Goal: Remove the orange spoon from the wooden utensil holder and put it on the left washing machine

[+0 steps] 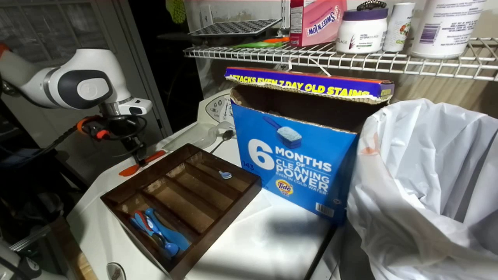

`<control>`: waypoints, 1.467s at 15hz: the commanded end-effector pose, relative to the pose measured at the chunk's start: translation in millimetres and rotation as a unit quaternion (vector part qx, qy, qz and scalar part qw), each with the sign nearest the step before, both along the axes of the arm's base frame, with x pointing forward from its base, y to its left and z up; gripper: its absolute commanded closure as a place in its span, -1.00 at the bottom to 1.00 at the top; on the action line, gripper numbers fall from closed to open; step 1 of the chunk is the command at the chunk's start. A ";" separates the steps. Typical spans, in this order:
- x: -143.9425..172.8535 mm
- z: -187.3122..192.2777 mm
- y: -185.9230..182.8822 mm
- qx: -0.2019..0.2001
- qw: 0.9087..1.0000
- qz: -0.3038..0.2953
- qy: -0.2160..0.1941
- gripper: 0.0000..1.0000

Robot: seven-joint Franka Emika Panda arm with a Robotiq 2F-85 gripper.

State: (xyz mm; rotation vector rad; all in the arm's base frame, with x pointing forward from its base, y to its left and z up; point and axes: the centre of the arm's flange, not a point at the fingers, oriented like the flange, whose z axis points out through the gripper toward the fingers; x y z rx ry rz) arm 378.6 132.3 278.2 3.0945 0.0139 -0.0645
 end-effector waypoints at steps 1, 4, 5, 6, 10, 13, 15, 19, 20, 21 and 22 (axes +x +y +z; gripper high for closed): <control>9.3 -9.4 -0.1 -0.008 1.000 -0.005 0.000 0.93; 9.8 -8.5 -1.9 -0.005 1.000 -0.007 0.003 0.18; 9.8 -6.5 -3.0 -0.004 1.000 -0.007 0.003 0.08; 10.1 -4.7 -3.9 -0.004 1.000 -0.009 0.000 -0.08; 8.2 12.1 -9.1 -0.001 1.000 -0.016 -0.010 -0.62; 2.7 34.7 -12.9 0.004 0.999 -0.018 -0.027 -0.98; -1.3 53.2 -14.4 0.008 0.999 -0.018 -0.042 -1.00; -8.3 89.0 -16.1 0.004 0.997 -0.017 -0.074 -1.00; -9.7 95.9 -16.6 0.002 0.997 -0.018 -0.081 -1.00; -11.4 103.6 -16.8 0.001 0.996 -0.018 -0.087 -1.00; -13.0 110.4 -17.3 0.000 0.995 -0.020 -0.094 -1.00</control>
